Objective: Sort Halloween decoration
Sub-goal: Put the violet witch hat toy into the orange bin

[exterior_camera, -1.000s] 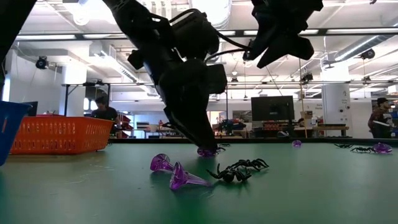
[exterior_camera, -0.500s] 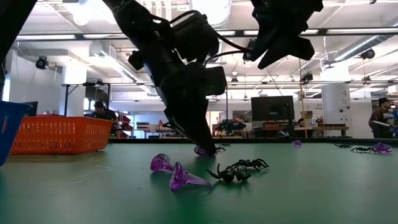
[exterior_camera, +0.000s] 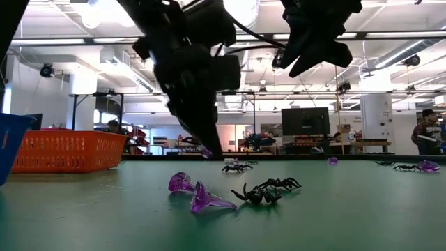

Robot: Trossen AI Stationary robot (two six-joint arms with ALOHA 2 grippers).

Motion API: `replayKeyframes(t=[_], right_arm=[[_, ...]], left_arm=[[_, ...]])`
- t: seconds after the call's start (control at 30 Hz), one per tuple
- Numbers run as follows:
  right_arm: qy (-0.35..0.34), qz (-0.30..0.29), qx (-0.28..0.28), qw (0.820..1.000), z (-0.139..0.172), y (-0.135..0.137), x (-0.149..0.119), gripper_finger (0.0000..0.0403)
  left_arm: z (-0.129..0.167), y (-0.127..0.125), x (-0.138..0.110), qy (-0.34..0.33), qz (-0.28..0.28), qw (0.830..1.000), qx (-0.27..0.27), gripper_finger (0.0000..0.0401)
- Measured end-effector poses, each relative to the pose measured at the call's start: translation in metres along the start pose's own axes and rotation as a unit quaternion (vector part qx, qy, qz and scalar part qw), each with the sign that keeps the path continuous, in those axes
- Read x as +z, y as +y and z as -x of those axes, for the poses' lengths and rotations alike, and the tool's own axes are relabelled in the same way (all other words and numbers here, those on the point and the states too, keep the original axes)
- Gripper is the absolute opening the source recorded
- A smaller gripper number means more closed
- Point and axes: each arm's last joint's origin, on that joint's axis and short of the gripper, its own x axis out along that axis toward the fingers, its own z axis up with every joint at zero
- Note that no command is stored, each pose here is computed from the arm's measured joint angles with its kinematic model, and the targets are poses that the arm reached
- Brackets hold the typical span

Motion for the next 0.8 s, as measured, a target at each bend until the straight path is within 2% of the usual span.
replayKeyframes(t=[0.1,0.27,0.43,0.8], right_arm=[[0.000,0.000,0.000,1.000,0.000,0.000,0.000,0.0128],[0.001,0.002,0.000,1.000,0.000,0.000,0.000,0.0128],[0.001,0.002,-0.001,1.000,0.000,0.000,0.000,0.0128],[0.003,0.003,-0.004,1.000,0.000,-0.001,-0.001,0.0128]], left_arm=[[0.011,-0.002,-0.004,0.022,-0.003,1.000,0.014,0.0000],[0.031,0.001,-0.019,0.099,-0.009,0.992,0.083,0.0000],[0.054,0.000,-0.036,0.151,-0.014,0.983,0.101,0.0000],[0.100,-0.001,-0.069,0.112,0.039,0.985,0.123,0.0000]])
